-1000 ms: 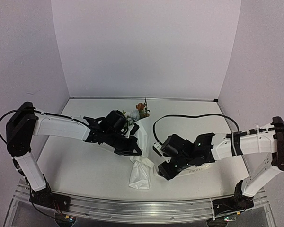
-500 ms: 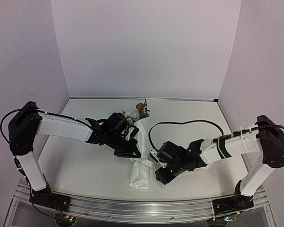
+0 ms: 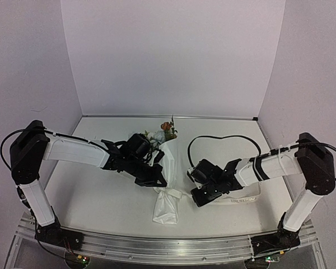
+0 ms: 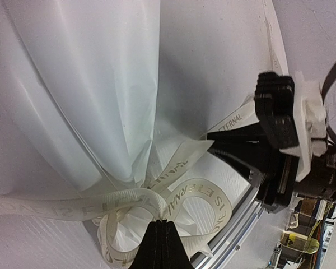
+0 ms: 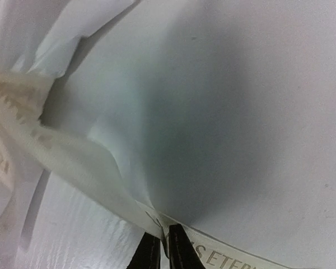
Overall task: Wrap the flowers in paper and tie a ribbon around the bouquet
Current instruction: Adjust the left side of the half-tied ribbon at the center of the board.
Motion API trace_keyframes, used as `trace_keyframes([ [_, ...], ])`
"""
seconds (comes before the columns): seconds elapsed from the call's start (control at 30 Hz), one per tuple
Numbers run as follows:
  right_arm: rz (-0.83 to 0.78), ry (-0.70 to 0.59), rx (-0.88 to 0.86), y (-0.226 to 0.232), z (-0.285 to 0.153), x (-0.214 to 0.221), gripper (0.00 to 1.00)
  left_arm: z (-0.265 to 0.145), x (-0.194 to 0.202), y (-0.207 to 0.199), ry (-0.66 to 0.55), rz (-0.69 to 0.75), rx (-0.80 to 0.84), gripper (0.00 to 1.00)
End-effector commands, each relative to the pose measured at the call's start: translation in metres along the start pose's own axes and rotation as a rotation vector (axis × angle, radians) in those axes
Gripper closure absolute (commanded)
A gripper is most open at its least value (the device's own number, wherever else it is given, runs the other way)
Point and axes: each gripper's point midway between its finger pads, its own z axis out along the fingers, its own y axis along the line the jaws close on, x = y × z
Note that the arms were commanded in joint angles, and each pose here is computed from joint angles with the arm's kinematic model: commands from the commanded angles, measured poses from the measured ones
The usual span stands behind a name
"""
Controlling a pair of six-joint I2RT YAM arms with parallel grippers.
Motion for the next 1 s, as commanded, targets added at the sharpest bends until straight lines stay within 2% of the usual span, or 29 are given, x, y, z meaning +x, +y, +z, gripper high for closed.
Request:
trace_keyframes([
  [0.0,0.058,-0.046,0.017,-0.014,-0.011,-0.027,0.93,-0.007,-0.009,-0.012,-0.028,0.045,0.012,1.0],
  [0.1,0.056,-0.05,0.02,-0.015,-0.016,-0.04,0.9,-0.004,-0.012,-0.014,-0.029,0.048,0.022,1.0],
  [0.27,0.085,-0.086,-0.014,-0.015,-0.046,-0.052,0.63,0.001,-0.011,-0.014,-0.022,0.04,0.032,1.0],
  [0.33,0.093,-0.079,-0.066,-0.009,-0.06,-0.049,0.59,0.001,-0.011,-0.014,-0.024,0.037,0.033,1.0],
  [0.6,0.132,-0.113,-0.331,0.041,-0.095,-0.043,0.49,0.0,-0.013,-0.016,-0.027,0.037,0.037,1.0],
  [0.8,0.126,-0.079,-0.36,0.065,-0.081,-0.046,0.45,-0.002,-0.011,-0.016,-0.025,0.037,0.039,1.0],
  [0.97,0.164,-0.114,-0.346,0.067,-0.064,-0.058,0.42,-0.003,-0.011,-0.016,-0.026,0.036,0.039,1.0],
])
